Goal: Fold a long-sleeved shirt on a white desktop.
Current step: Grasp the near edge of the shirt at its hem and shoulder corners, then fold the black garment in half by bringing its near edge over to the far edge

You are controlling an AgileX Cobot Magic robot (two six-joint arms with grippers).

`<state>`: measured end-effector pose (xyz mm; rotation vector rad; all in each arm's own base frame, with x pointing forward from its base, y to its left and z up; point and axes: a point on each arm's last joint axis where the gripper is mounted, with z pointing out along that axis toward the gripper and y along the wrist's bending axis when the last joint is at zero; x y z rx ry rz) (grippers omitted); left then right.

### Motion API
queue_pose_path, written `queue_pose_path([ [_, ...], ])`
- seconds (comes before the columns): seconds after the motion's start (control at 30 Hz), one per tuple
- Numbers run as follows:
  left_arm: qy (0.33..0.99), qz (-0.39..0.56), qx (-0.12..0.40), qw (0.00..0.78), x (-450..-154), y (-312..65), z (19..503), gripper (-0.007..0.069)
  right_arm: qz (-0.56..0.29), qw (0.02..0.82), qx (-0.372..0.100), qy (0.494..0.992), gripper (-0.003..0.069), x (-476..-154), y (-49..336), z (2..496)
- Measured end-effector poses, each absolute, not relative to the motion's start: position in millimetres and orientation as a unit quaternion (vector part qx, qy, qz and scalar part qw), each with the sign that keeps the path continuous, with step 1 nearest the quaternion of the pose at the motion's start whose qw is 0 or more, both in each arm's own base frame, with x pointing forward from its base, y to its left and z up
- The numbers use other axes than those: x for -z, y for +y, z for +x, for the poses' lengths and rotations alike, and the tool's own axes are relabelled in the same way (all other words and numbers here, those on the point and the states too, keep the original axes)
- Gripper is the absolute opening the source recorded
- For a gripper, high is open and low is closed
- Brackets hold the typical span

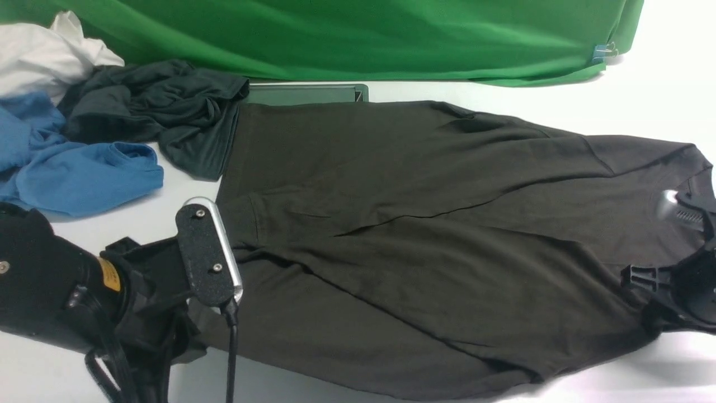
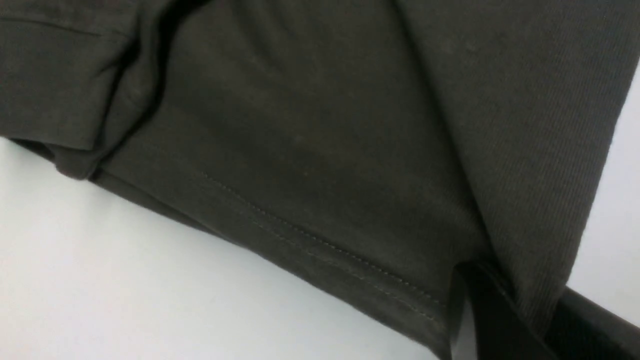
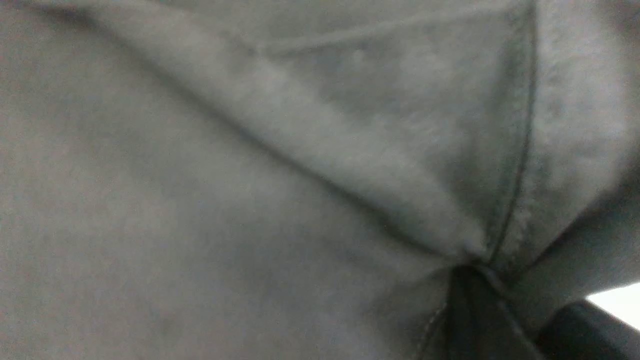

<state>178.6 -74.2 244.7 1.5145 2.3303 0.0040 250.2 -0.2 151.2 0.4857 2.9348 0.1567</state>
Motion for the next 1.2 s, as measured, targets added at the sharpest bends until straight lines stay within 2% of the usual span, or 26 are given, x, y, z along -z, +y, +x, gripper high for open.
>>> queue_pose_path([
  [0.07,0.828,0.528,-0.001,0.188,-249.7,-72.6,174.4,0.0027,0.150,0.060,-0.040,0.986,0.0047,-156.7,-0.8,241.9],
  [0.2,0.827,0.519,-0.006,0.216,-261.9,-69.0,165.1,0.0027,0.152,0.041,-0.008,0.988,0.0043,-180.8,-5.9,220.6],
  [0.3,0.825,0.519,-0.012,0.223,-264.9,-67.5,163.1,0.0027,0.163,0.057,-0.004,0.985,0.0043,-193.1,-11.1,214.2],
  [0.57,0.815,0.514,-0.044,0.263,-268.4,-66.4,172.1,0.0027,0.183,0.077,-0.007,0.980,0.0043,-200.9,-21.7,222.2],
  [0.83,0.823,0.509,-0.053,0.246,-257.4,-71.1,200.9,0.0027,0.173,0.113,-0.014,0.978,0.0043,-215.2,-23.2,246.5],
  [1.2,0.844,0.464,-0.074,0.261,-266.8,-62.9,272.7,0.0027,0.162,0.133,-0.038,0.977,0.0043,-215.9,-22.8,288.1],
])
